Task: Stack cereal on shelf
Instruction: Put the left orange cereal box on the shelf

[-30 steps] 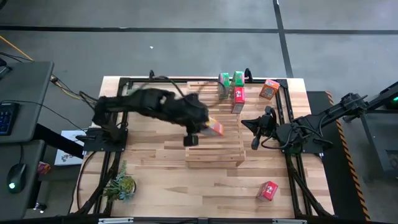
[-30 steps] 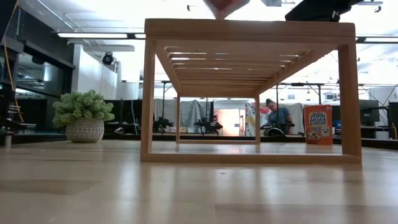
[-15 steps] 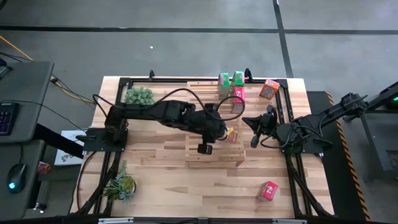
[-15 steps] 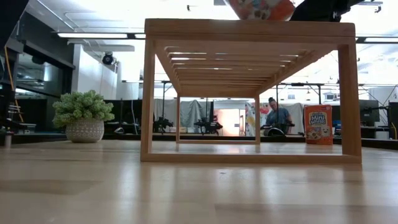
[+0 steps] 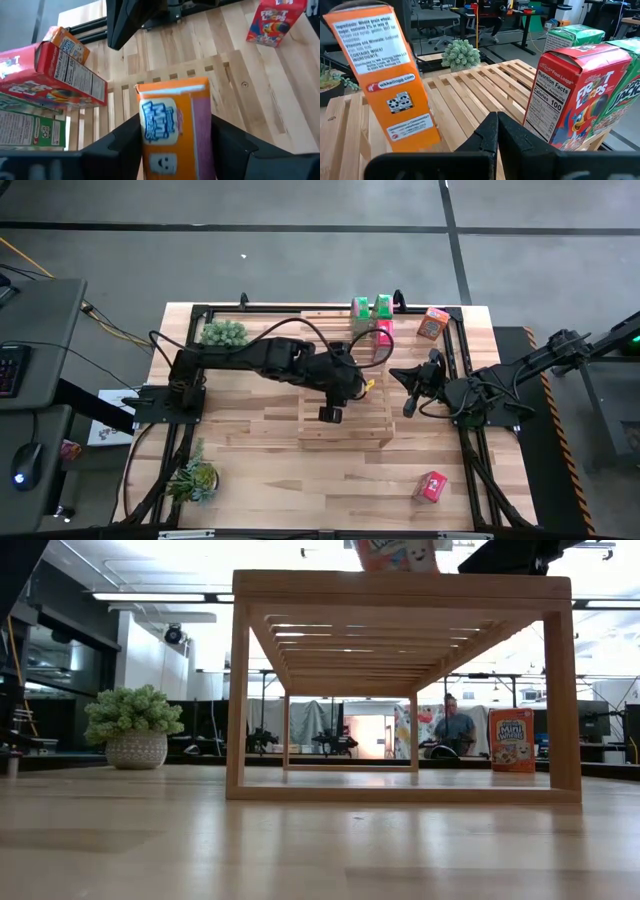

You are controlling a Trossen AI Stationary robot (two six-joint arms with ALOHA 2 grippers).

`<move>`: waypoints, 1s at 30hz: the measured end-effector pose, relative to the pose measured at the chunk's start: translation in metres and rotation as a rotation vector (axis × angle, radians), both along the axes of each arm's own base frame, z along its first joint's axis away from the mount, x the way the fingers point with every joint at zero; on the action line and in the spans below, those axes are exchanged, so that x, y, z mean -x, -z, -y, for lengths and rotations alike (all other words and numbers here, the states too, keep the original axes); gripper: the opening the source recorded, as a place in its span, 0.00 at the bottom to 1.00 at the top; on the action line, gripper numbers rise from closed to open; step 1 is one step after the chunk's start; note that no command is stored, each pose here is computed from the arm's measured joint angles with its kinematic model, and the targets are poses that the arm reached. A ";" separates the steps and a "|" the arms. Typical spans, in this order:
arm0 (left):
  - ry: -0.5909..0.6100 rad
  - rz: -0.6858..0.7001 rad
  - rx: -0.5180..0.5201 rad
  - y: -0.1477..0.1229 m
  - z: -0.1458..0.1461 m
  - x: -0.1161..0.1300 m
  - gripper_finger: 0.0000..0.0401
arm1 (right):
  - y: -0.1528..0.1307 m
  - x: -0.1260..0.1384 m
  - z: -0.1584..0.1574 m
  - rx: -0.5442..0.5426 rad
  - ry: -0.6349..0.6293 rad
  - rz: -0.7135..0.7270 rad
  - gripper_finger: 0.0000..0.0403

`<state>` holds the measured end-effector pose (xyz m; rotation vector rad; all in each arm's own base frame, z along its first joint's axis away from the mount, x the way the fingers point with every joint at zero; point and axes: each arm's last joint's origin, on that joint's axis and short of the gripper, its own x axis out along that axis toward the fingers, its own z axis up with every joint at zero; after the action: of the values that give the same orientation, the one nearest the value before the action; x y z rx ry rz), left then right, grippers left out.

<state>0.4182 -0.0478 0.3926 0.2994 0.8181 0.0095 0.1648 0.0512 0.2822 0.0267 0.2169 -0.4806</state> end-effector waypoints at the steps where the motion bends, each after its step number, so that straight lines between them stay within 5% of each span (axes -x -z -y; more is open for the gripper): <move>1: 0.000 0.002 0.000 0.000 0.000 0.000 0.47 | 0.000 0.000 0.000 0.000 0.000 0.000 0.00; 12: -0.014 0.055 0.014 -0.004 -0.002 -0.003 0.58 | 0.000 0.000 0.000 0.000 0.000 0.001 0.00; 22: -0.014 0.135 0.008 -0.038 -0.005 0.017 0.60 | 0.000 0.000 0.000 0.000 0.000 0.000 0.00; 26: -0.119 0.070 0.016 -0.043 -0.009 0.036 0.56 | 0.000 0.000 0.000 0.002 0.000 -0.005 0.00; 30: -0.238 0.000 -0.015 -0.039 -0.002 0.053 0.40 | 0.002 0.001 0.000 0.002 0.001 -0.014 0.00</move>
<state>0.3648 -0.0455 0.4315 0.2150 0.8505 0.2382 0.1643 0.0509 0.2807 0.0219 0.2304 -0.4825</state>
